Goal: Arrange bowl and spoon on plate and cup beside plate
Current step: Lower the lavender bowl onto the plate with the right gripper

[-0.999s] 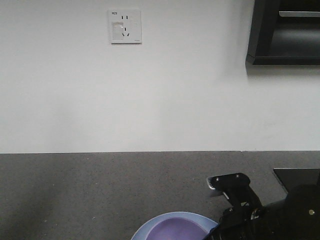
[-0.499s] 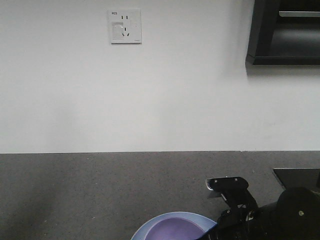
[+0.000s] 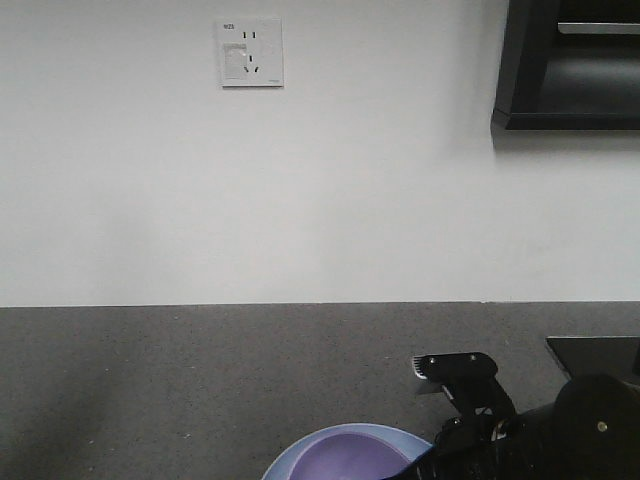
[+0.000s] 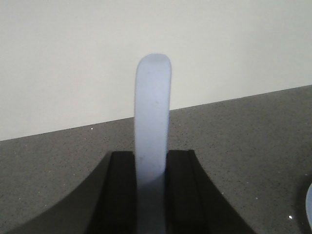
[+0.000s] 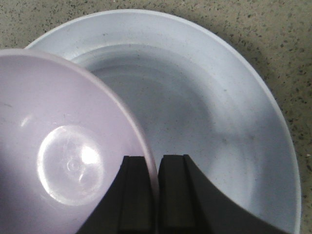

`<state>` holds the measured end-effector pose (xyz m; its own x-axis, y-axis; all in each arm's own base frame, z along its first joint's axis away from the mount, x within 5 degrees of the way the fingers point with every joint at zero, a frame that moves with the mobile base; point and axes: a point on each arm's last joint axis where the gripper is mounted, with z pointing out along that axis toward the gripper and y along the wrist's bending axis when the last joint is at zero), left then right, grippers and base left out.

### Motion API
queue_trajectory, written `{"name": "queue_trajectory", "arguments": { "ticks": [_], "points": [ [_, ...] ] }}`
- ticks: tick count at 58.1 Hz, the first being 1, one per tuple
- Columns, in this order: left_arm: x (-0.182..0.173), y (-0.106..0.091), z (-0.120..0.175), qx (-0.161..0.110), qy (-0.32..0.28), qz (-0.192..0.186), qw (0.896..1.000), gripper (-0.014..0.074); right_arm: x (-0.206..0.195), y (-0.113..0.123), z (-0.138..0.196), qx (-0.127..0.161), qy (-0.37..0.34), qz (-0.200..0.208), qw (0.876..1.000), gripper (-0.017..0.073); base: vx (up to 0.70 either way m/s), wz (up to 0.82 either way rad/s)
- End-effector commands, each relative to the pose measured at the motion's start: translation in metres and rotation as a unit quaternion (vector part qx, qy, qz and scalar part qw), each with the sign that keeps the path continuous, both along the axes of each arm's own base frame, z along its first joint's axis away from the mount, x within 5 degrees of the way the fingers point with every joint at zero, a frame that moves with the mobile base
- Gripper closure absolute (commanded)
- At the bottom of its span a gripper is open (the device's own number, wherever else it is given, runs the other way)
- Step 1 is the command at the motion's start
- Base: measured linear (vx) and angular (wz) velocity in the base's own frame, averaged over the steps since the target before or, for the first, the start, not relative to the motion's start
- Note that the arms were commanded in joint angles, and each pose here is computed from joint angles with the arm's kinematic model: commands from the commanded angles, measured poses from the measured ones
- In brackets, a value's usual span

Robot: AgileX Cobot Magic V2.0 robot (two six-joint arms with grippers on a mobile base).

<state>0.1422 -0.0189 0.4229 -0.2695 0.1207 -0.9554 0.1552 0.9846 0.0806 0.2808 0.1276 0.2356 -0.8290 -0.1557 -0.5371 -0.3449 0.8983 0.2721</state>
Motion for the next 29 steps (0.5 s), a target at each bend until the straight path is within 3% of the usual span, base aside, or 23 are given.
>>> {"name": "queue_trajectory", "arguments": {
  "ticks": [1, 16, 29],
  "points": [
    [-0.002, -0.001, 0.016, -0.011, -0.052, -0.003, 0.999, 0.0599, 0.004, 0.0, 0.021, 0.018, -0.046, -0.011, 0.999, 0.0389, 0.0, 0.0],
    [-0.002, -0.001, 0.015, -0.011, -0.051, -0.003, 0.999, 0.0599, 0.004, 0.0, 0.022, 0.017, -0.049, -0.01, 0.999, 0.0214, 0.0, 0.0],
    [-0.002, -0.001, 0.014, -0.01, -0.043, -0.003, 0.999, 0.0599, 0.0, -0.006, 0.036, -0.006, -0.093, 0.001, 0.996, 0.0142, 0.0, 0.0]
  ]
}}
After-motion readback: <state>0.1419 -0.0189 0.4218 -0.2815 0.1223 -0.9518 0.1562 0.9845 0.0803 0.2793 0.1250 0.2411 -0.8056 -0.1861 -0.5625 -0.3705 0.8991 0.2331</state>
